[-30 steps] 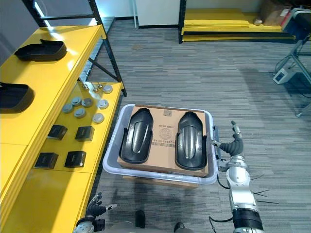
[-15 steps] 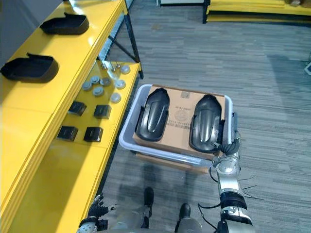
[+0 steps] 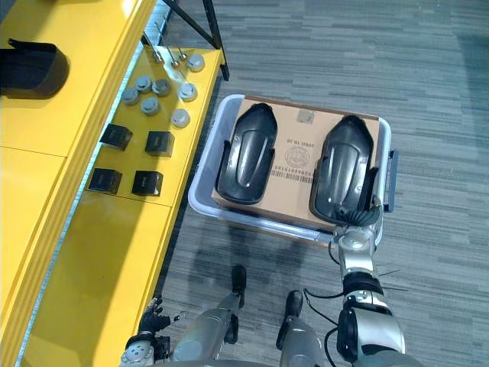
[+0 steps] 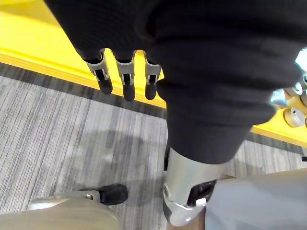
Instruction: Walk over and take plastic housings, then place them on the shelf
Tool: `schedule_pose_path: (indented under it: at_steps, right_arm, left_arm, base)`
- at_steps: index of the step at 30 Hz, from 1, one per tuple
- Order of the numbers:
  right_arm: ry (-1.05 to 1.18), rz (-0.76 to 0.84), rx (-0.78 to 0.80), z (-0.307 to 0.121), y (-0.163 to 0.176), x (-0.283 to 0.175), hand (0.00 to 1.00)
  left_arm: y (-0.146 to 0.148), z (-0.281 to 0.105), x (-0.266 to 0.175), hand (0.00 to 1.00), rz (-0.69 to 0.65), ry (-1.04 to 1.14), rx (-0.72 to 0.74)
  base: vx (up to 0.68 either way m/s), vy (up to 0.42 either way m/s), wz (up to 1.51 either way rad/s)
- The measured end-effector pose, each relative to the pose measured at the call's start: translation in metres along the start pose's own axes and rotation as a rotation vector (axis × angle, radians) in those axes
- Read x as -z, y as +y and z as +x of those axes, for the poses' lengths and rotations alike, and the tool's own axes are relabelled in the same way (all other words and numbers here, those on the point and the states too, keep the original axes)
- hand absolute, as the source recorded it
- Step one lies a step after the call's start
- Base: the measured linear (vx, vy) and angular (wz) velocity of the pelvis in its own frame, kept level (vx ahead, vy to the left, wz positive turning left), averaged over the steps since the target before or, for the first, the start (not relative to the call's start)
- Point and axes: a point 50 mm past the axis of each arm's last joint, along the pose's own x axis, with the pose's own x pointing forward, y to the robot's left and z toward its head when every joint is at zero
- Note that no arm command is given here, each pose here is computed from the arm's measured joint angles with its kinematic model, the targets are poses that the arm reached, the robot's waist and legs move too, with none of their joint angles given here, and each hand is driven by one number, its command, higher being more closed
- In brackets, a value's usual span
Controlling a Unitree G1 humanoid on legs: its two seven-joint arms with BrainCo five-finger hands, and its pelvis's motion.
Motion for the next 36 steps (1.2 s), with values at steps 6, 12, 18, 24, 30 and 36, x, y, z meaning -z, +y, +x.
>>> schedule_pose_path:
  at_steps: [6, 12, 18, 24, 30, 36]
  right_arm:
    - [0.003, 0.0, -0.016, -0.008, -0.004, 0.014, 1.0]
    - [-0.029, -0.061, 0.008, -0.035, -0.028, 0.048, 1.0]
    - [-0.145, -0.061, 0.076, -0.055, -0.051, 0.038, 1.0]
    - [-0.325, 0.003, 0.047, -0.081, -0.035, 0.003, 1.0]
    - [-0.531, 0.029, -0.106, -0.121, 0.004, -0.034, 1.0]
    - [-0.68, 0.066, -0.286, -0.165, 0.04, -0.058, 1.0]
  left_arm:
    - [-0.009, 0.002, -0.007, 0.0, -0.013, -0.016, 0.02]
    - [-0.012, 0.003, -0.012, 0.0, -0.019, -0.024, 0.036]
    - [-0.011, -0.003, -0.044, 0.0, -0.06, -0.177, 0.054]
    - [-0.029, -0.025, -0.113, 0.0, -0.121, -0.489, 0.144]
    - [-0.051, -0.052, -0.163, 0.0, -0.174, -0.723, 0.226]
    - [-0.073, -0.074, -0.197, 0.0, -0.2, -0.863, 0.28]
  base:
    - [0.0, -0.002, -0.07]
    - [0.0, 0.0, 0.0]
    - [0.01, -0.005, -0.01]
    - [0.02, -0.016, -0.03]
    - [0.0, -0.001, 0.01]
    - [0.0, 0.006, -0.03]
